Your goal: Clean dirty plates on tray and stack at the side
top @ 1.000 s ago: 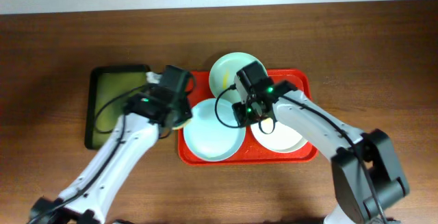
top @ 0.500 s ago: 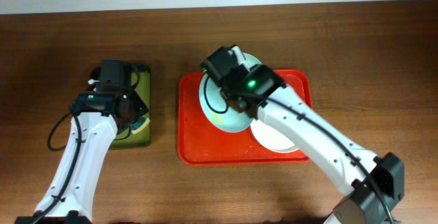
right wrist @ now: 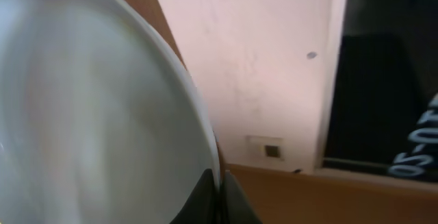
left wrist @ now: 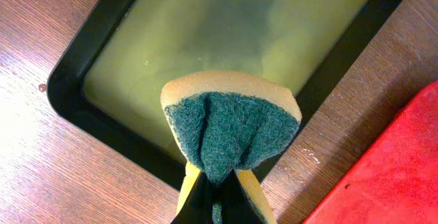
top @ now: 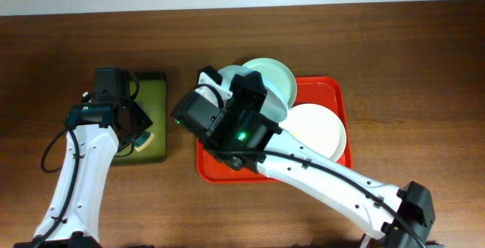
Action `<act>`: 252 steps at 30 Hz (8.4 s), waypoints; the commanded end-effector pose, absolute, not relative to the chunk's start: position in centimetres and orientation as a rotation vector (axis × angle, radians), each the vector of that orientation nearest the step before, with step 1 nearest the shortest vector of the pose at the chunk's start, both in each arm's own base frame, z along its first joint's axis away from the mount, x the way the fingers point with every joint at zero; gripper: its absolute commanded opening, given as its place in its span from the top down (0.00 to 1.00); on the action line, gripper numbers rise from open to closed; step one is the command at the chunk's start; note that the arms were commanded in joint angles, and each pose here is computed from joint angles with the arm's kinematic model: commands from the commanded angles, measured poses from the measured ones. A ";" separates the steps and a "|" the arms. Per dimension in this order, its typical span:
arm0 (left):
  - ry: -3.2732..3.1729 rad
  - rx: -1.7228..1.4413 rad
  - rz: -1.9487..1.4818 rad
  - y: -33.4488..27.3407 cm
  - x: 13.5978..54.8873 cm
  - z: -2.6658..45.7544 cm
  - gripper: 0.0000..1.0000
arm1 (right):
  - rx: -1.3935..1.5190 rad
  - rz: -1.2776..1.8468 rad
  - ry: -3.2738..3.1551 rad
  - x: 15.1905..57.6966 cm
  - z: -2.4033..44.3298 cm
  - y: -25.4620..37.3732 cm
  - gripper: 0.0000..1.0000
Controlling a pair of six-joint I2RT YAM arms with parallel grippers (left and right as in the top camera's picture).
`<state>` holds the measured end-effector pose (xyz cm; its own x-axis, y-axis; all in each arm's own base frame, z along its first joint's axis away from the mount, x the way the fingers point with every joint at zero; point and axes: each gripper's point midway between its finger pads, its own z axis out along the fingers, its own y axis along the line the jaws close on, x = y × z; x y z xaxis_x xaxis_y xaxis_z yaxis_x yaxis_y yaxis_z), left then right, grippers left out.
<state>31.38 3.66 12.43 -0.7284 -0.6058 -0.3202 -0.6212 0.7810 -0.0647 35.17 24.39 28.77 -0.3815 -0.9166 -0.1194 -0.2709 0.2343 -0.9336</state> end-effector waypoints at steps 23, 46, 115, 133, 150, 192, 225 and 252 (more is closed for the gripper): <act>2.626 -0.913 0.049 3.7 31.7 13.5 1.00 | -0.463 0.419 2.606 41.2 18.7 15.0 0.96; 2.609 -0.908 0.041 3.7 32.1 13.7 1.00 | 0.568 0.386 2.581 42.7 13.1 -13.5 0.96; 2.623 -0.656 -0.075 -1.0 34.0 14.3 1.00 | -0.350 0.420 2.875 43.0 4.3 11.6 0.55; 2.623 -0.656 -0.074 -1.0 34.0 14.3 1.00 | -0.271 0.432 2.832 45.5 1.6 12.4 0.79; 2.634 -0.626 -0.066 -1.1 34.0 14.2 1.00 | -0.476 0.754 2.748 42.8 8.6 17.9 0.96; 2.682 -0.245 -0.263 -7.6 34.2 14.6 1.00 | -0.828 0.361 2.899 35.5 2.0 22.1 0.96; 2.937 -0.077 -0.411 -16.5 33.4 5.0 1.00 | -0.521 0.382 2.946 36.1 0.1 22.3 0.96; 2.815 -0.061 0.333 -10.3 35.2 2.4 1.00 | -0.522 0.381 2.947 36.1 0.1 22.3 0.96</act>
<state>34.53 -14.38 1.91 -0.9691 -0.0030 -0.2466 -0.0105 0.9995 0.0290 36.80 22.57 0.84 -0.9281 -0.3221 -0.1865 -0.3614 0.8999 0.2442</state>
